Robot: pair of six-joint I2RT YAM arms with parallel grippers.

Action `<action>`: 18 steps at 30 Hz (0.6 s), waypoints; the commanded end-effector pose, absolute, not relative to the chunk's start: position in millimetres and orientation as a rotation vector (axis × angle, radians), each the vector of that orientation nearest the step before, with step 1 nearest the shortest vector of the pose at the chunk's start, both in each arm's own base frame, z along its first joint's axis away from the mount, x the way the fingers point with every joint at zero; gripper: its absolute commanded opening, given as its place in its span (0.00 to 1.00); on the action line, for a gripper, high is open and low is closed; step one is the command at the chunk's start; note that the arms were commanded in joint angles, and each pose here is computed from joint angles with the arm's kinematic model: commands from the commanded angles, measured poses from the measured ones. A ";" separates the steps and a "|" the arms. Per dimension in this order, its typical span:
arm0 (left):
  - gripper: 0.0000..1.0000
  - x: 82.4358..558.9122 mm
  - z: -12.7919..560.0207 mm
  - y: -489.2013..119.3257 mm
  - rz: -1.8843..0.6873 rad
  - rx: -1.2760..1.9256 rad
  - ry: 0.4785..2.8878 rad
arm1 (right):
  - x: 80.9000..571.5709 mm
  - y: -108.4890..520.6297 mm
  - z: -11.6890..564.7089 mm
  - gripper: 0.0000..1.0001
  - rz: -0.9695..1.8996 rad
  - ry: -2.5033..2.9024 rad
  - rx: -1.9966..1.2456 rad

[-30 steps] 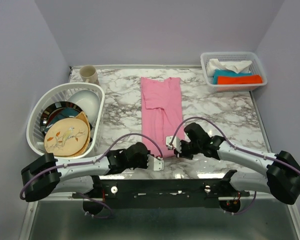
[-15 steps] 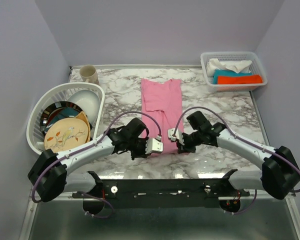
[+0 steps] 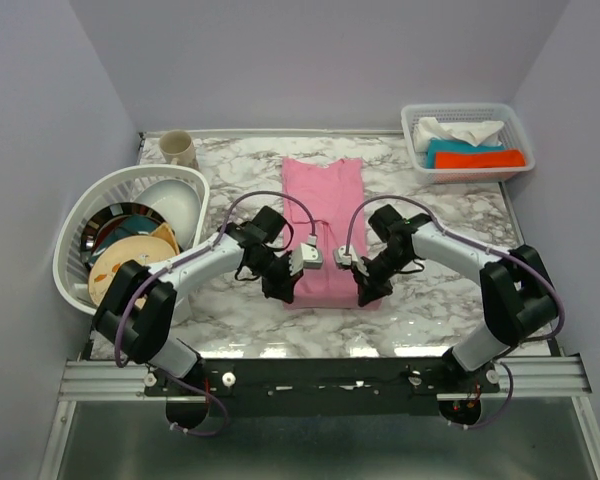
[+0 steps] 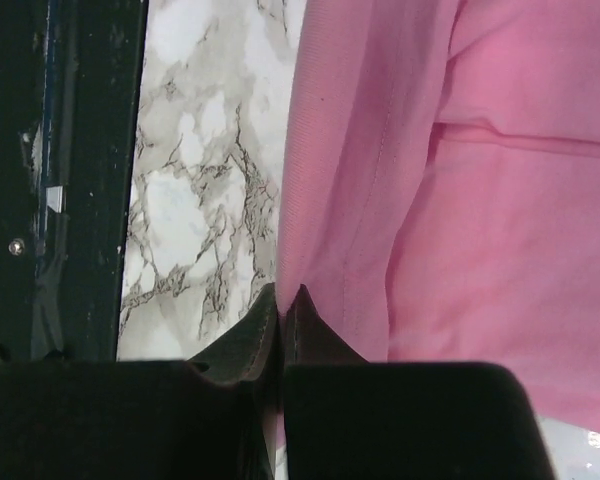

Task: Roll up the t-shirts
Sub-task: Roll the T-shirt to the center of the board.

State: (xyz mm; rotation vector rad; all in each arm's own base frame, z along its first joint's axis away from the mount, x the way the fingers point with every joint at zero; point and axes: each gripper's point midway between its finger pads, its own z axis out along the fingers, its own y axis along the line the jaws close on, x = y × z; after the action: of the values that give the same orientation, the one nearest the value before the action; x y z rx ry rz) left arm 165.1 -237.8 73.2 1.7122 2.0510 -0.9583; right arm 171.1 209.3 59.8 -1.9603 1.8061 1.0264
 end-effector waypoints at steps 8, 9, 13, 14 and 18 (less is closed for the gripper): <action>0.00 186.5 70.1 -229.9 -1.130 1.588 2.215 | 197.3 200.0 61.0 0.07 1.129 1.889 -1.946; 0.00 189.7 69.5 -231.2 -1.126 1.587 2.208 | 198.2 199.7 60.2 0.07 1.137 1.888 -1.951; 0.00 199.0 62.5 -231.1 -1.098 1.586 2.222 | 197.4 198.9 55.7 0.07 1.185 1.908 -1.965; 0.00 203.2 58.6 -228.9 -1.068 1.580 2.243 | 197.0 197.9 51.0 0.07 1.203 1.924 -1.970; 0.00 223.2 52.3 -226.0 -1.011 1.543 2.259 | 198.6 198.8 45.7 0.08 1.231 1.937 -1.977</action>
State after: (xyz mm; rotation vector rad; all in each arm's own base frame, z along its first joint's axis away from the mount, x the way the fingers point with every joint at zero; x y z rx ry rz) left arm 203.5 -238.0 60.9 1.5785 2.1962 -1.0953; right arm 205.0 208.7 50.5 -1.9527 1.8785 1.1703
